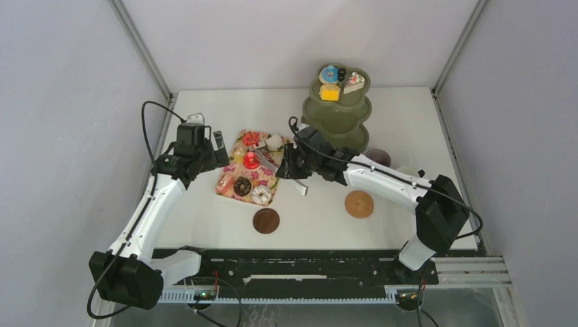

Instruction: Serve the afternoon tea

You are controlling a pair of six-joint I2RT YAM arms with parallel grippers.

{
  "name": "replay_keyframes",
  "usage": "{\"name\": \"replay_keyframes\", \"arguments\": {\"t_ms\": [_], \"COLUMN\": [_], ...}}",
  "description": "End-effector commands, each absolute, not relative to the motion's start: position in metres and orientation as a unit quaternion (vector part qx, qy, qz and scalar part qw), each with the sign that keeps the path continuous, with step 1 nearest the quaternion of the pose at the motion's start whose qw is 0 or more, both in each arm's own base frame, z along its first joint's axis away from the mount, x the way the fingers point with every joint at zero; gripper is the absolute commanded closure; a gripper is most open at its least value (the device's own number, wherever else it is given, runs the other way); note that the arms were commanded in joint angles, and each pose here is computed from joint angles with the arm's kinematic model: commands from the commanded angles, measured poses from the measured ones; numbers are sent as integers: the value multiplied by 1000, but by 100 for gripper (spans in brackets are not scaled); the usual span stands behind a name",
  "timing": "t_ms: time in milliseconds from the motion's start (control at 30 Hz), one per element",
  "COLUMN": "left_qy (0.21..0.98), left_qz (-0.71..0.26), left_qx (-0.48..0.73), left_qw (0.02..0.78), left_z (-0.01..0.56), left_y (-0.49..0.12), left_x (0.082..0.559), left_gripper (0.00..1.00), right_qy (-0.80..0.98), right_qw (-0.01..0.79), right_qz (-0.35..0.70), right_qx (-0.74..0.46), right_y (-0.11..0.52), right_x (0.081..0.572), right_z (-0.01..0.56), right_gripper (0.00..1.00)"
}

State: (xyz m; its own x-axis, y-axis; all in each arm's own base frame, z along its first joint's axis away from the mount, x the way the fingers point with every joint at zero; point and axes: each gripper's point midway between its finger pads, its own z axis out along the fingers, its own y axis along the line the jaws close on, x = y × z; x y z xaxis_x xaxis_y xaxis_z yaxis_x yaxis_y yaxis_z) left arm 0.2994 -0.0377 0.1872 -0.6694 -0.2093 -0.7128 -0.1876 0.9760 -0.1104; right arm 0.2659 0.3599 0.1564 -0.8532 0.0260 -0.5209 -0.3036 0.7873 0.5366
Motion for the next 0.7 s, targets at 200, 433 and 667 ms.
{"name": "replay_keyframes", "arguments": {"t_ms": [200, 433, 667], "left_qy": [898, 898, 896], "left_qz": [-27, -27, -28], "left_qx": [-109, -107, -108], "left_qw": [426, 426, 430], "left_z": [212, 213, 218], "left_y": [-40, -41, -40], "left_x": [312, 314, 314], "left_gripper": [11, 11, 11], "right_qy": [875, 869, 862], "right_qw": [338, 371, 403], "right_qz": [339, 326, 305], "right_qx": [-70, -39, 26], "right_y": [327, 271, 201], "right_x": [266, 258, 247], "right_z": [221, 241, 248], "right_gripper": [100, 100, 100]}}
